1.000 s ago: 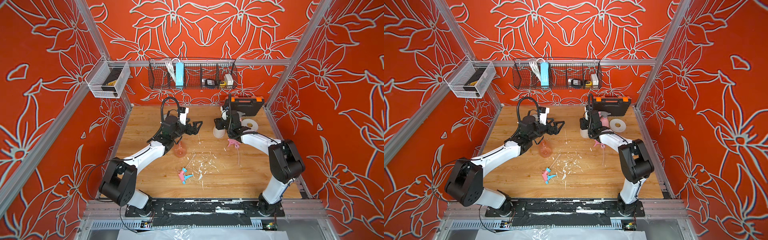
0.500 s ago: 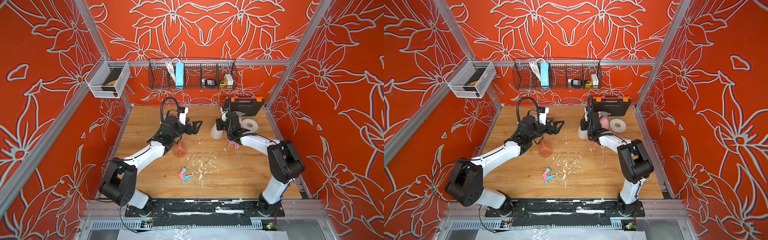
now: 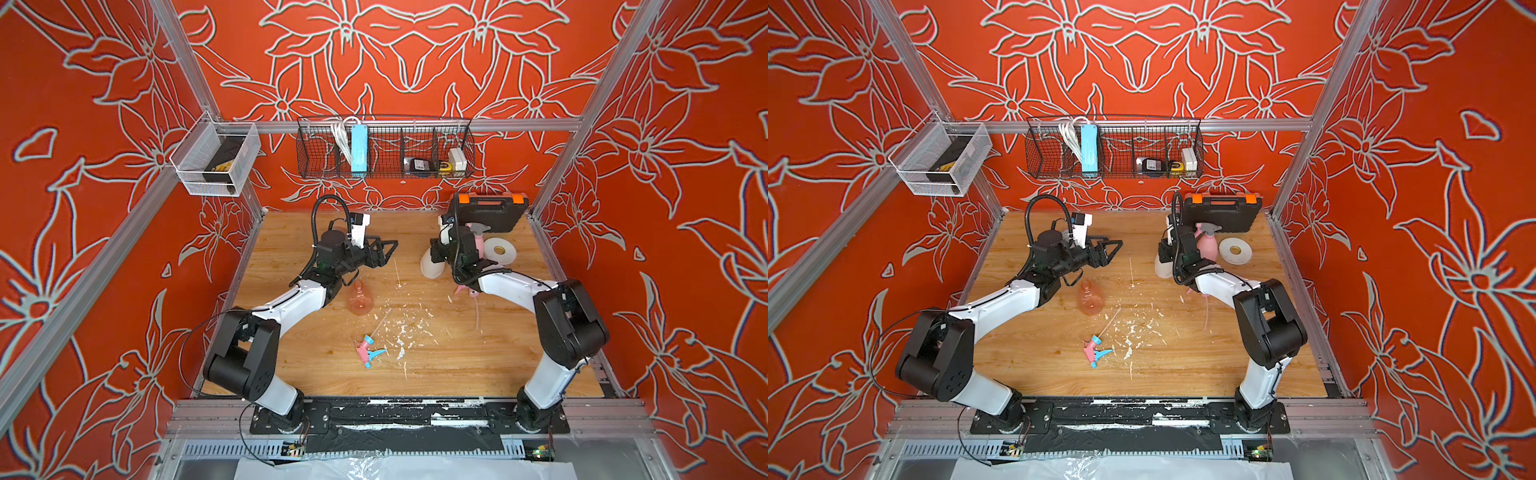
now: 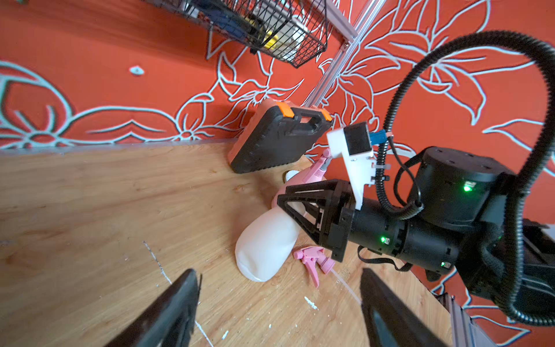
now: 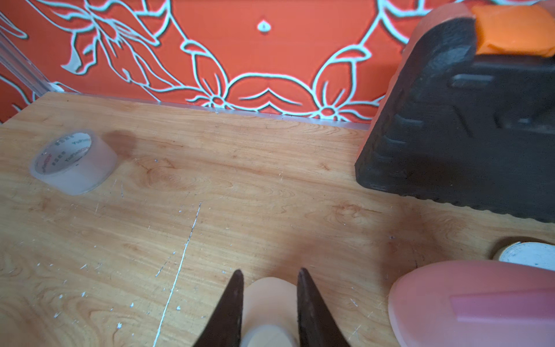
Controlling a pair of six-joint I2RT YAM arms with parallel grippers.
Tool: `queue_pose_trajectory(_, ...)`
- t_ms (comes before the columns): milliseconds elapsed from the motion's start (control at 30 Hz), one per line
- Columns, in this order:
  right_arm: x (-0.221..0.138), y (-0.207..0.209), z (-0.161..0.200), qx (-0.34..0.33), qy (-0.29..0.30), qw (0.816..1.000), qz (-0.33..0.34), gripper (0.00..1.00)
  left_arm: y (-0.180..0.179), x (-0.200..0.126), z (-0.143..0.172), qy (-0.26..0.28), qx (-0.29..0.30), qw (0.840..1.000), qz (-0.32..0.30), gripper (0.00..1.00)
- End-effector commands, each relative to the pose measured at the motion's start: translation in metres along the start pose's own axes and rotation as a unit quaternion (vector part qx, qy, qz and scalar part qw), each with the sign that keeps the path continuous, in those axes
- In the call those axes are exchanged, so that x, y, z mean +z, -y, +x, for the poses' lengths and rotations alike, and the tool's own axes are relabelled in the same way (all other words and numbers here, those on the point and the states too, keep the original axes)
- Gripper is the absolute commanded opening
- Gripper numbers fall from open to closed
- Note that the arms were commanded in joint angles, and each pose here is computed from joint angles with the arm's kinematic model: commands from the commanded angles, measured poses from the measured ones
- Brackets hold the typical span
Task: Attach spray nozzles to spray bottles
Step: Pick up the spray bottle from the center of the board.
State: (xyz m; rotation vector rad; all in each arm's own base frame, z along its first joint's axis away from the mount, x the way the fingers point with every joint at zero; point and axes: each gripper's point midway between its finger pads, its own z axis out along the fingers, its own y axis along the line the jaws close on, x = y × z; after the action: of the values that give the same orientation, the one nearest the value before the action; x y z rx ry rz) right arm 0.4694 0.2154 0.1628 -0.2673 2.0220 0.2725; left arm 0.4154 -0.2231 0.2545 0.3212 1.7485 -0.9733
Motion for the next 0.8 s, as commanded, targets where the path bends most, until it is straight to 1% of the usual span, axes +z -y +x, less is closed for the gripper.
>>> queue_pose_trajectory(0,-0.019,-0.001,-0.004,-0.005,-0.01,1.0,0.003,0.1,0.02,-0.003,-0.014,0.044,0.061,0.996,0.04,0.78)
queue_pose_trajectory(100,-0.038,-0.004,-0.017,-0.003,-0.016,1.0,-0.004,0.09,0.034,0.005,-0.012,0.056,0.116,0.99,0.055,0.78)
queue_pose_trajectory(200,-0.06,-0.003,-0.034,-0.001,-0.019,1.0,-0.004,0.08,0.049,0.022,-0.001,0.034,0.164,0.983,0.079,0.79)
queue_pose_trajectory(267,-0.078,-0.005,-0.047,-0.004,-0.014,1.0,-0.012,0.08,0.057,0.034,0.01,0.012,0.188,0.977,0.104,0.82)
queue_pose_trajectory(400,-0.115,-0.006,-0.076,-0.016,0.004,1.0,-0.019,0.07,0.065,0.049,0.026,-0.021,0.199,0.968,0.149,0.86)
queue_pose_trajectory(533,-0.147,-0.01,-0.099,-0.033,0.012,0.999,-0.032,0.05,0.073,0.058,0.041,-0.026,0.217,0.961,0.169,0.87)
queue_pose_trajectory(667,-0.169,-0.014,-0.118,-0.038,0.024,0.998,-0.044,0.04,0.092,0.063,0.066,-0.047,0.236,0.948,0.207,0.9)
queue_pose_trajectory(767,-0.181,-0.023,-0.131,-0.037,0.031,0.996,-0.069,0.04,0.099,0.065,0.076,-0.054,0.243,0.942,0.224,0.95)
